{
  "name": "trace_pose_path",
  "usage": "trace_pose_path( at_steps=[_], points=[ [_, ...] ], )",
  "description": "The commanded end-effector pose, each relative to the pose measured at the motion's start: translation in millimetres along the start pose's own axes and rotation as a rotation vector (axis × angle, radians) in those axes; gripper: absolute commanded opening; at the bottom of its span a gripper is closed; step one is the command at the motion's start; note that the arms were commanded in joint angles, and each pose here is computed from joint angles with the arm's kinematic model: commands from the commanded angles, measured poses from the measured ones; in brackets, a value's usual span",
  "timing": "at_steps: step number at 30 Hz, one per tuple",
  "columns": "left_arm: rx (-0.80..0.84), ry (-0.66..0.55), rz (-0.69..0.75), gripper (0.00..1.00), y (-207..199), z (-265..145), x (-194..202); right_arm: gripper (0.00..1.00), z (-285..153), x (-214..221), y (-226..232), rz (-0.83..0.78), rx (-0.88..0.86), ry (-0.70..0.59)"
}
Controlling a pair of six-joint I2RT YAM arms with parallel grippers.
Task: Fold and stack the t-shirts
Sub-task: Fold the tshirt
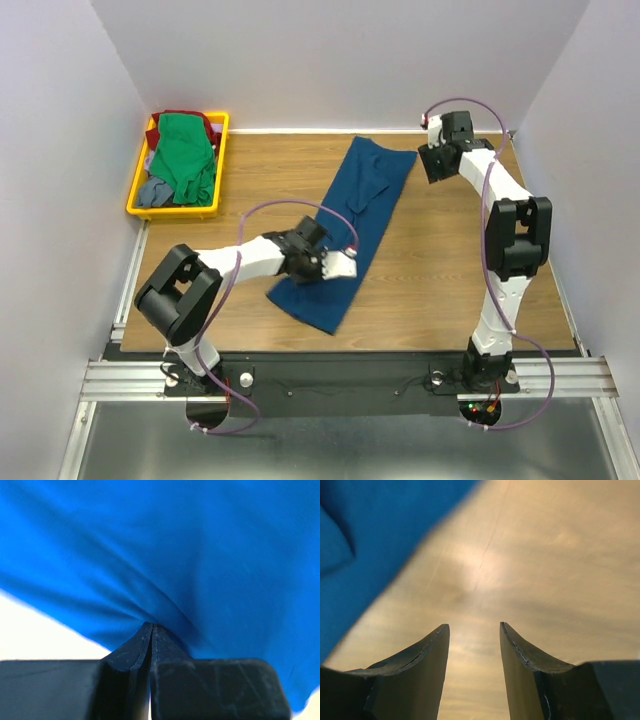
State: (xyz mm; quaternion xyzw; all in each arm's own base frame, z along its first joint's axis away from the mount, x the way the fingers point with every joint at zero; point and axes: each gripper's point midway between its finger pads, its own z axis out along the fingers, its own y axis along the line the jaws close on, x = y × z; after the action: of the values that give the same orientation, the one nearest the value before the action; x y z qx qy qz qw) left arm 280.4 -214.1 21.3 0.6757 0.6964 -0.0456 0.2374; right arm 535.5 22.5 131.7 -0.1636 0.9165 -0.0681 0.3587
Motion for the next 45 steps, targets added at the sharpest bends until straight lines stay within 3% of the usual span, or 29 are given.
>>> trace_pose_path(
  at_steps=[1, 4, 7, 11, 18, 25, 32, 45],
  points=[
    [0.287, -0.033, -0.026, 0.12, -90, -15, -33, 0.50, -21, 22, 33, 0.104, -0.197, 0.048],
    [0.365, -0.140, -0.023, 0.14, -106, -30, -91, 0.49, -25, 32, 63, 0.178, -0.334, 0.081],
    [0.424, -0.188, -0.079, 0.15, -114, -41, -112, 0.47, -23, 31, 90, 0.233, -0.486, 0.092],
    [0.388, -0.243, -0.139, 0.17, -102, -51, -113, 0.43, -21, 23, 120, 0.297, -0.663, 0.099],
    [0.270, -0.420, -0.256, 0.20, -58, -83, -109, 0.43, -10, 16, 168, 0.326, -0.817, 0.138],
    [0.184, -0.473, -0.362, 0.21, -20, -84, -100, 0.39, 27, 17, 184, 0.379, -0.818, 0.182],
    [0.172, -0.501, -0.464, 0.21, 1, -83, -90, 0.33, 86, 40, 181, 0.448, -0.678, 0.263],
    [0.033, -0.471, -0.579, 0.21, 84, -57, -69, 0.34, 151, 9, 164, 0.513, -0.537, 0.153]
  ],
)
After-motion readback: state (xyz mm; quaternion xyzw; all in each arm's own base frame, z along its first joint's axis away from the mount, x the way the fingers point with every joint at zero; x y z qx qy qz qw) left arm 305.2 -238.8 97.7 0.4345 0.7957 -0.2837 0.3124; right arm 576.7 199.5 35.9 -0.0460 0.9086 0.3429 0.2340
